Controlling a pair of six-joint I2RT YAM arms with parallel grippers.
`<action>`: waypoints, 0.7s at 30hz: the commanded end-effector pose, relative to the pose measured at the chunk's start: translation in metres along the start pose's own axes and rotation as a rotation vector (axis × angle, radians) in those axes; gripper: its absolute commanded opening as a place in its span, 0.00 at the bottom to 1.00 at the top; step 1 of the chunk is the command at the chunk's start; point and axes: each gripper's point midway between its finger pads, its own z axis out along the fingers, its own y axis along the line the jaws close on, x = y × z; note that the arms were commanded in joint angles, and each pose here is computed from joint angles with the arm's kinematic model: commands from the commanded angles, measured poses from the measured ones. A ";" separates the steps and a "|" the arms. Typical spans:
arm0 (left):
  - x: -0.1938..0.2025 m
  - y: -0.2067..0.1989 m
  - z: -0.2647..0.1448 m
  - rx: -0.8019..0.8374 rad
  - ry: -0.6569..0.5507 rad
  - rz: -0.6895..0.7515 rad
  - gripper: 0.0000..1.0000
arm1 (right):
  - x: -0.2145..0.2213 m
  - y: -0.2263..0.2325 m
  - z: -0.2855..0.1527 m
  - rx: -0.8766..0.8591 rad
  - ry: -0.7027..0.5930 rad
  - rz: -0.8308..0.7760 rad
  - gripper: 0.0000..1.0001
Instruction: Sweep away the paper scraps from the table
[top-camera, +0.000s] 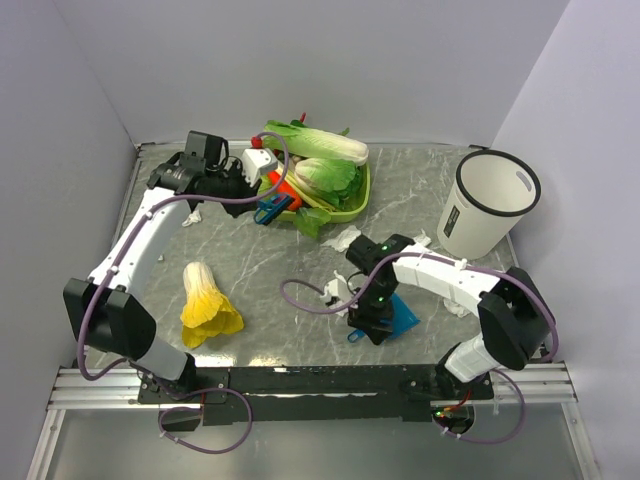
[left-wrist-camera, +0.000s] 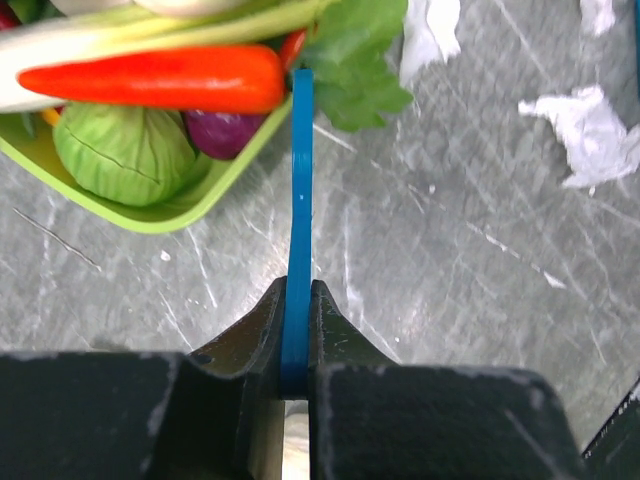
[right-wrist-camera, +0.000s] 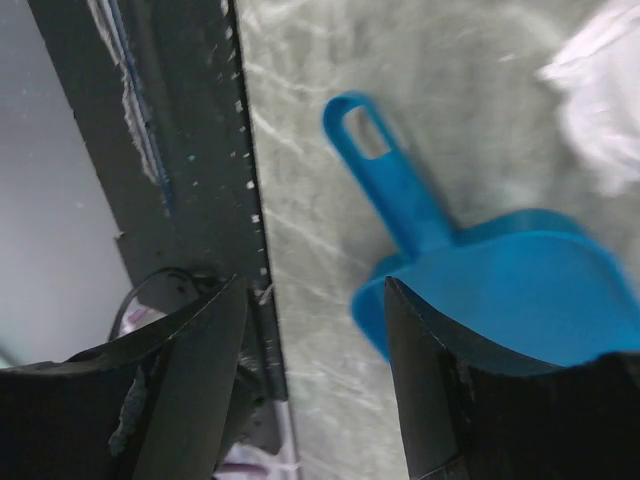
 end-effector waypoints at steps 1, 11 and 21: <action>0.002 0.003 -0.004 -0.003 0.022 0.032 0.01 | 0.005 0.005 0.003 0.041 0.050 0.084 0.64; -0.006 -0.003 -0.018 -0.006 -0.011 0.024 0.01 | 0.010 -0.016 0.028 0.161 0.162 0.111 0.56; -0.013 -0.007 -0.034 -0.026 -0.032 0.045 0.01 | 0.018 -0.031 0.037 0.216 0.255 0.100 0.44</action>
